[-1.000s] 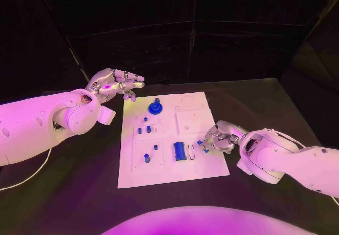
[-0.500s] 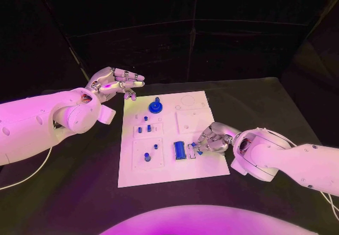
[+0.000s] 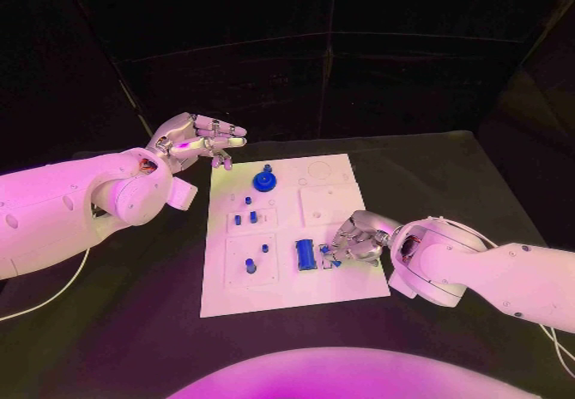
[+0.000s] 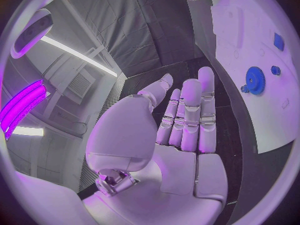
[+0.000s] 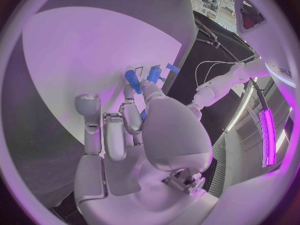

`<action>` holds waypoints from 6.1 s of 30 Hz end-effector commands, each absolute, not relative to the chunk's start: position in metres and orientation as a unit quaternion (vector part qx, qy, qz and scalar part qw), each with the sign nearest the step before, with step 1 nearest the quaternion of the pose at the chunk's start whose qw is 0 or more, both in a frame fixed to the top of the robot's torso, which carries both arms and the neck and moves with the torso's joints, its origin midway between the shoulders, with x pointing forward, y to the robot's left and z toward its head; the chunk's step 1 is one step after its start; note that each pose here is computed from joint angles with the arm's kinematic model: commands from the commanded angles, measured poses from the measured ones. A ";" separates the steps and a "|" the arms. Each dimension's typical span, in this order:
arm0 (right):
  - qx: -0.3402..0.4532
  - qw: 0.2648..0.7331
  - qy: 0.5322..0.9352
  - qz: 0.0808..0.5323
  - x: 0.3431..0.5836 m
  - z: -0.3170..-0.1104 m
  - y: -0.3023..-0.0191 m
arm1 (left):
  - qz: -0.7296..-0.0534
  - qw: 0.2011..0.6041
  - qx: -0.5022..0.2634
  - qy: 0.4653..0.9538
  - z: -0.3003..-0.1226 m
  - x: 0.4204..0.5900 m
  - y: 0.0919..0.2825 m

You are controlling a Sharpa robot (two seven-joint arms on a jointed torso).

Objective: Assemble the parts on the task board

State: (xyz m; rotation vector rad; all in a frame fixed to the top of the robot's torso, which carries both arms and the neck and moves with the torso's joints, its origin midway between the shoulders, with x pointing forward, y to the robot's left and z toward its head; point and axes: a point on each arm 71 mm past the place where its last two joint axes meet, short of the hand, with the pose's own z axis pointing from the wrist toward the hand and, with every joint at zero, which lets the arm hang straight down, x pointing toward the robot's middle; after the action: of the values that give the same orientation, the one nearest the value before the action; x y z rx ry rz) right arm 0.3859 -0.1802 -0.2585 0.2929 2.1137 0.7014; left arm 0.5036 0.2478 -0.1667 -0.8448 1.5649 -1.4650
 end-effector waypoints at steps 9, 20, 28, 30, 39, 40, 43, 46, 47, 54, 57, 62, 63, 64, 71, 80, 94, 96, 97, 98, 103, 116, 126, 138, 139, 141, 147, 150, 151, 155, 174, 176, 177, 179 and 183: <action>0.098 0.452 0.844 0.270 0.387 -0.257 -0.178 | -0.586 0.402 -0.332 0.620 -0.166 0.503 0.246; 0.091 0.459 0.841 0.270 0.388 -0.256 -0.176 | -0.586 0.402 -0.333 0.620 -0.166 0.503 0.247; 0.093 0.468 0.836 0.270 0.389 -0.255 -0.175 | -0.586 0.402 -0.333 0.620 -0.166 0.503 0.247; 0.094 0.470 0.835 0.270 0.390 -0.255 -0.175 | -0.585 0.402 -0.333 0.620 -0.166 0.503 0.247; 0.094 0.472 0.833 0.271 0.390 -0.255 -0.174 | -0.585 0.402 -0.334 0.620 -0.165 0.502 0.248; 0.094 0.472 0.833 0.271 0.390 -0.255 -0.174 | -0.585 0.402 -0.334 0.620 -0.165 0.502 0.248; 0.093 0.472 0.834 0.271 0.390 -0.255 -0.175 | -0.585 0.403 -0.334 0.620 -0.165 0.502 0.248; 0.089 0.471 0.834 0.273 0.389 -0.254 -0.177 | -0.585 0.403 -0.334 0.620 -0.165 0.502 0.249; 0.087 0.470 0.834 0.274 0.389 -0.254 -0.178 | -0.584 0.403 -0.334 0.620 -0.165 0.502 0.249; 0.066 0.453 0.842 0.285 0.381 -0.252 -0.182 | -0.584 0.404 -0.335 0.620 -0.165 0.502 0.250; 0.061 0.443 0.847 0.287 0.378 -0.252 -0.184 | -0.583 0.404 -0.335 0.620 -0.165 0.502 0.250; 0.058 0.435 0.853 0.284 0.376 -0.253 -0.187 | -0.584 0.404 -0.335 0.620 -0.165 0.503 0.250; 0.058 0.434 0.853 0.283 0.377 -0.253 -0.187 | -0.584 0.404 -0.334 0.620 -0.165 0.503 0.250; 0.059 0.434 0.853 0.283 0.377 -0.253 -0.187 | -0.584 0.404 -0.334 0.620 -0.165 0.503 0.249; 0.063 0.436 0.854 0.276 0.383 -0.257 -0.187 | -0.585 0.403 -0.334 0.620 -0.165 0.503 0.249; 0.063 0.442 0.853 0.271 0.386 -0.259 -0.183 | -0.584 0.404 -0.334 0.620 -0.165 0.502 0.250; 0.057 0.457 0.846 0.270 0.388 -0.257 -0.180 | -0.584 0.404 -0.334 0.619 -0.165 0.502 0.250; 0.057 0.458 0.843 0.275 0.388 -0.257 -0.180 | -0.584 0.404 -0.334 0.619 -0.165 0.502 0.250; 0.058 0.459 0.842 0.278 0.388 -0.256 -0.180 | -0.584 0.404 -0.334 0.619 -0.165 0.502 0.250; 0.060 0.460 0.840 0.281 0.388 -0.256 -0.180 | -0.584 0.404 -0.334 0.619 -0.165 0.502 0.250; 0.064 0.464 0.833 0.293 0.389 -0.254 -0.181 | -0.584 0.405 -0.334 0.619 -0.165 0.503 0.250; 0.234 0.462 0.741 0.427 0.420 -0.241 -0.207 | -0.588 0.402 -0.357 0.604 -0.166 0.505 0.252; 0.334 0.465 0.644 0.507 0.476 -0.227 -0.221 | -0.597 0.406 -0.397 0.566 -0.168 0.511 0.252; 0.330 0.469 0.606 0.552 0.512 -0.223 -0.206 | -0.608 0.419 -0.438 0.513 -0.179 0.518 0.255; 0.329 0.469 0.604 0.554 0.514 -0.223 -0.205 | -0.608 0.420 -0.440 0.511 -0.180 0.519 0.255; 0.329 0.478 0.624 0.523 0.513 -0.228 -0.206 | -0.597 0.408 -0.429 0.542 -0.184 0.517 0.252; 0.350 0.481 0.606 0.528 0.508 -0.227 -0.203 | -0.590 0.415 -0.435 0.538 -0.188 0.513 0.246; 0.372 0.484 0.588 0.530 0.502 -0.226 -0.201 | -0.583 0.423 -0.442 0.535 -0.193 0.509 0.240; 0.381 0.485 0.581 0.531 0.499 -0.226 -0.201 | -0.580 0.426 -0.445 0.533 -0.195 0.507 0.238; 0.430 0.490 0.545 0.527 0.485 -0.225 -0.197 | -0.562 0.444 -0.460 0.525 -0.204 0.496 0.225; 0.498 0.493 0.502 0.507 0.462 -0.224 -0.192 | -0.507 0.493 -0.498 0.502 -0.224 0.462 0.192; 0.498 0.493 0.502 0.507 0.462 -0.224 -0.192 | -0.507 0.493 -0.498 0.502 -0.224 0.462 0.192; 0.498 0.493 0.502 0.507 0.462 -0.224 -0.192 | -0.507 0.493 -0.498 0.502 -0.224 0.462 0.192; 0.498 0.493 0.502 0.507 0.462 -0.224 -0.192 | -0.507 0.493 -0.498 0.502 -0.224 0.462 0.192; 0.498 0.493 0.502 0.507 0.462 -0.224 -0.192 | -0.507 0.493 -0.498 0.502 -0.224 0.462 0.192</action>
State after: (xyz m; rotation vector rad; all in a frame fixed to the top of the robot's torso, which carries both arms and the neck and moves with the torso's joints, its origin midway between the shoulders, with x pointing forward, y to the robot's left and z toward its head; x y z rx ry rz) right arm 0.4615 -0.1918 -0.2267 1.2159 1.2408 1.2313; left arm 0.4614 0.1925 -0.2282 -1.2446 1.2453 -1.2304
